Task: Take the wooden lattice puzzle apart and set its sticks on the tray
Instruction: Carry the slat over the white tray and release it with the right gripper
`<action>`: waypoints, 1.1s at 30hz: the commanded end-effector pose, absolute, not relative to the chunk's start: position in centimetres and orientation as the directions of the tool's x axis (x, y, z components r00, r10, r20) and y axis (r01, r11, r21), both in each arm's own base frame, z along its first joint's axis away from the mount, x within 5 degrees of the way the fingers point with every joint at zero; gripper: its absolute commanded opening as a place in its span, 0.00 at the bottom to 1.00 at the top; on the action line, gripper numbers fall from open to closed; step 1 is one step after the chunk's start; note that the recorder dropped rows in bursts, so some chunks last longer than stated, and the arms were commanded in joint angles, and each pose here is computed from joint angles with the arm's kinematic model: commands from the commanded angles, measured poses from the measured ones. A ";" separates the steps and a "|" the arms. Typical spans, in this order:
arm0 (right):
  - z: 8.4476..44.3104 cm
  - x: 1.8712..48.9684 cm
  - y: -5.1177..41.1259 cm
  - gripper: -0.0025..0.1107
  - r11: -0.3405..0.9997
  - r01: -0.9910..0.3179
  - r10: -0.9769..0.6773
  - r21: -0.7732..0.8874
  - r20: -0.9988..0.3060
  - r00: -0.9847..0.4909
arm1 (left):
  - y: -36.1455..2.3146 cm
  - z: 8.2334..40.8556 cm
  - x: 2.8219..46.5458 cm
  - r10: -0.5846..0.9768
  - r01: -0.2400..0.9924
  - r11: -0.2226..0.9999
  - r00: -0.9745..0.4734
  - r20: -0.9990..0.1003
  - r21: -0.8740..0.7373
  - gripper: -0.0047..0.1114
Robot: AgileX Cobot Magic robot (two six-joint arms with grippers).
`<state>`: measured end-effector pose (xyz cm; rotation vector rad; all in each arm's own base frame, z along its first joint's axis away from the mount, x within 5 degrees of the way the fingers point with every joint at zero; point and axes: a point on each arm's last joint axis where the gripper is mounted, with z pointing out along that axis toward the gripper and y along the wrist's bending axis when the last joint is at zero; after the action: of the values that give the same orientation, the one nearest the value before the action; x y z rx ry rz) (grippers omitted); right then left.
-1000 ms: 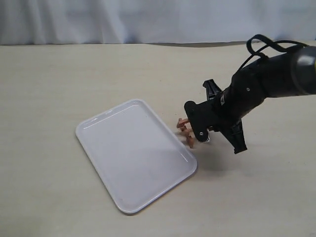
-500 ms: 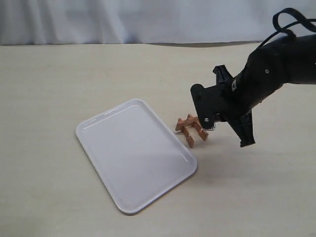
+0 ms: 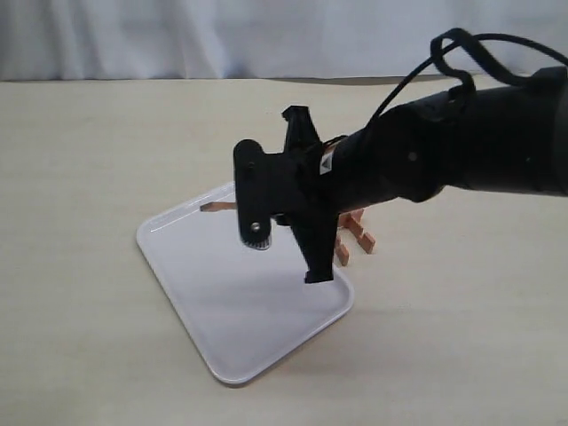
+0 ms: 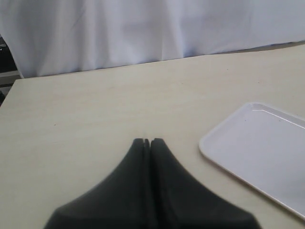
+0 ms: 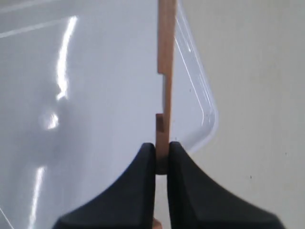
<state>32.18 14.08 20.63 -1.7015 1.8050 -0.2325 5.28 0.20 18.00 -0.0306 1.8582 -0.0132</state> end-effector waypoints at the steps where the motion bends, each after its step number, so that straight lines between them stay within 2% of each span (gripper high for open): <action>1: 21.1 31.6 16.6 0.06 0.230 -0.807 -0.908 -0.544 -0.418 0.023 | 0.1 18.1 5.3 -0.025 -0.003 1.000 -0.267 -0.963 -0.025 0.04; 7: 22.1 32.0 17.8 0.06 0.466 -0.730 -0.794 -0.501 -0.601 -0.094 | 0.1 18.1 5.3 -0.025 -0.003 1.000 -0.267 -0.963 -0.025 0.04; 12: 22.0 31.9 17.9 0.06 0.510 -0.755 -0.770 -0.413 -0.610 -0.186 | 0.1 18.1 5.3 -0.025 -0.003 1.000 -0.267 -0.963 -0.025 0.04; 15: 21.7 32.7 17.8 0.06 0.530 -0.788 -0.810 -0.313 -0.461 -0.362 | 0.1 18.1 5.3 -0.025 -0.003 1.000 -0.267 -0.963 -0.025 0.04; 17: 21.5 33.5 17.6 0.06 0.537 -0.753 -0.842 -0.381 -0.299 -0.449 | 0.1 18.1 5.3 -0.025 -0.003 1.000 -0.267 -0.963 -0.025 0.04; 19: 21.2 33.6 18.3 0.06 0.504 -0.718 -0.861 -0.479 -0.212 -0.462 | 0.1 18.1 5.3 -0.025 -0.003 1.000 -0.267 -0.963 -0.025 0.04; 21: 20.6 33.2 20.3 0.06 0.387 -0.690 -0.912 -0.612 -0.140 -0.387 | 0.1 18.1 5.3 -0.025 -0.003 1.000 -0.267 -0.963 -0.025 0.04; 26: 18.8 33.1 23.4 0.06 0.234 -0.618 -0.960 -0.750 -0.079 -0.268 | 0.1 18.1 5.3 -0.025 -0.003 1.000 -0.267 -0.963 -0.025 0.04; 30: 16.4 34.1 24.1 0.06 0.201 -0.518 -0.961 -0.831 -0.065 -0.270 | 0.1 18.1 5.3 -0.025 -0.003 1.000 -0.267 -0.963 -0.025 0.04; 33: 14.4 34.6 24.4 0.06 0.180 -0.501 -0.964 -0.846 -0.051 -0.262 | 0.1 18.1 5.3 -0.025 -0.003 1.000 -0.267 -0.963 -0.025 0.04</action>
<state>34.08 24.05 15.70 -1.4083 1.8906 -0.9493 5.28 0.20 18.00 -0.0306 1.8582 -0.0132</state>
